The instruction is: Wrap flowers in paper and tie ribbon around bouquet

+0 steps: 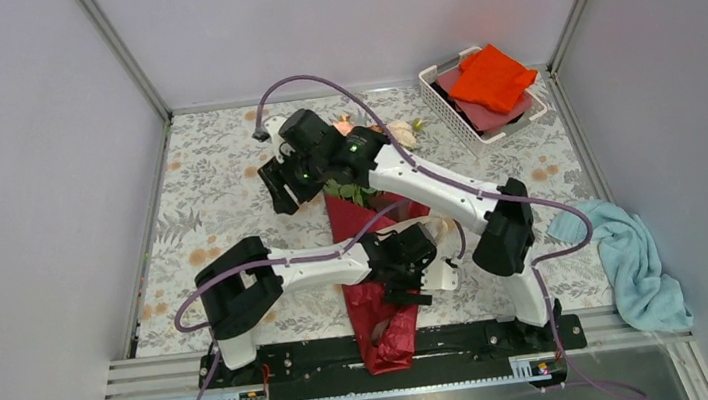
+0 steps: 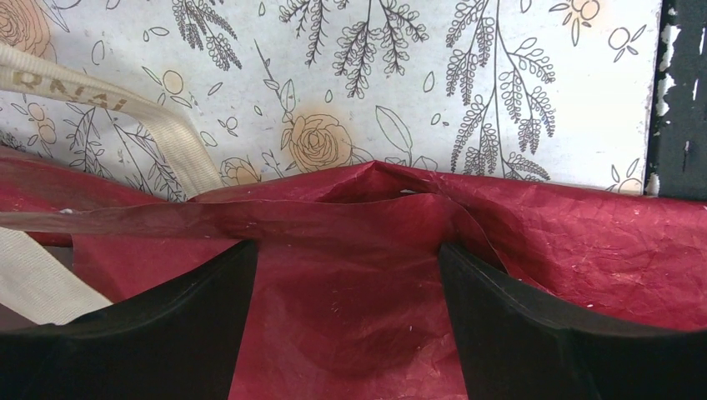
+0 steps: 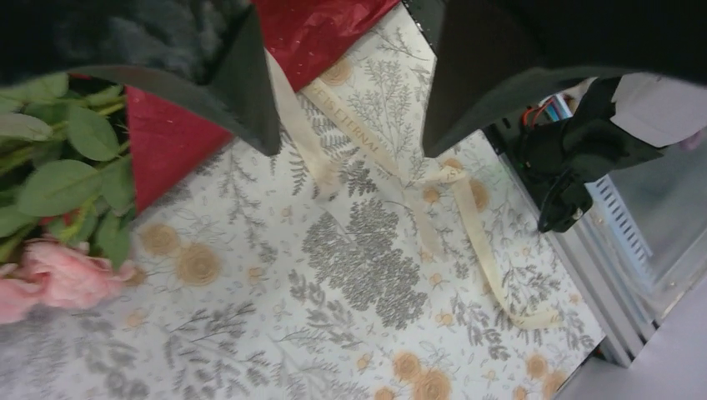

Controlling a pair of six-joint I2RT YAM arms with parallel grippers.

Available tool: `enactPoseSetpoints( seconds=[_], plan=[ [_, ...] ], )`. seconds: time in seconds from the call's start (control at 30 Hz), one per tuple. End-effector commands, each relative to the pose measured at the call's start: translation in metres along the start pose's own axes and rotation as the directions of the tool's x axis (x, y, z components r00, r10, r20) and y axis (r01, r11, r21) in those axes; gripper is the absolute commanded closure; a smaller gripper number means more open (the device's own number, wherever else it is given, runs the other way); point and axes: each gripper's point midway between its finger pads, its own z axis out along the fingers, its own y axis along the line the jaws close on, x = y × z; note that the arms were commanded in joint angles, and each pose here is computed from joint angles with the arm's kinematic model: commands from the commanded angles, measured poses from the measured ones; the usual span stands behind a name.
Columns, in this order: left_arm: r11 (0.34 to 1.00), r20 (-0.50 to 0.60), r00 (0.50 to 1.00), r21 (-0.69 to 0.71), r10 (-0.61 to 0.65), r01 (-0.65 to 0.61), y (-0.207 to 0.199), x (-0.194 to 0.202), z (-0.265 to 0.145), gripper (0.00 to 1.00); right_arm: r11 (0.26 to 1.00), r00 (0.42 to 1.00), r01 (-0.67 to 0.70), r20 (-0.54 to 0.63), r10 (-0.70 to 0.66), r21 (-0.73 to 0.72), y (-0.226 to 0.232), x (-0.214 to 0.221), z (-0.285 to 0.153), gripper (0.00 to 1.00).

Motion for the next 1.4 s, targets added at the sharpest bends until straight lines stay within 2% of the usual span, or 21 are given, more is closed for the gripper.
enactPoseSetpoints(
  seconds=[0.0, 0.07, 0.13, 0.17, 0.27, 0.43, 0.57, 0.8, 1.03, 1.37],
  plan=[
    [0.998, -0.07, 0.997, 0.053, 0.03, -0.026, -0.02, 0.025, 0.02, 0.13, 0.99, 0.987, 0.101, 0.115, -0.112, 0.094, -0.009, -0.039, -0.075, 0.23],
    [0.998, -0.07, 0.997, 0.052, 0.032, -0.028, -0.019, 0.026, 0.02, 0.13, 0.983, 0.985, 0.097, 0.127, -0.117, 0.155, -0.027, -0.039, -0.098, 0.17],
    [0.998, -0.074, 0.997, 0.051, 0.033, -0.029, -0.019, 0.027, 0.021, 0.13, 0.981, 0.989, 0.049, 0.126, -0.074, 0.186, -0.053, -0.03, -0.118, 0.15],
    [0.998, -0.073, 0.997, 0.05, 0.033, -0.03, -0.019, 0.026, 0.021, 0.13, 0.983, 0.992, 0.012, 0.123, -0.035, 0.182, -0.066, -0.022, -0.125, 0.16],
    [0.998, -0.077, 0.996, 0.045, 0.035, -0.032, -0.018, 0.027, 0.022, 0.13, 0.988, 0.994, -0.088, 0.081, 0.079, 0.123, -0.095, 0.011, -0.128, 0.25],
    [0.999, -0.094, 0.995, 0.022, 0.046, -0.044, -0.014, 0.025, 0.023, 0.13, 0.999, 0.994, -0.043, -0.104, 0.042, -0.016, -0.1, 0.073, -0.086, 0.35],
    [0.998, -0.104, 0.993, 0.021, 0.053, -0.051, -0.016, 0.025, 0.024, 0.13, 0.998, 0.978, 0.001, -0.207, -0.013, -0.06, -0.111, 0.098, -0.057, 0.4],
    [0.998, -0.119, 0.991, 0.023, 0.061, -0.058, -0.019, 0.029, 0.026, 0.12, 0.975, 0.962, 0.026, -0.26, -0.084, -0.219, -0.107, 0.124, -0.018, 0.38],
    [0.998, -0.13, 0.989, 0.024, 0.065, -0.062, -0.02, 0.033, 0.027, 0.12, 0.97, 0.947, 0.044, -0.3, -0.116, -0.238, -0.114, 0.156, 0.011, 0.39],
    [0.997, -0.129, 0.989, 0.035, 0.068, -0.064, -0.024, 0.035, 0.028, 0.12, 0.982, 0.926, 0.09, -0.349, -0.145, -0.169, -0.127, 0.196, 0.036, 0.38]
  ],
)
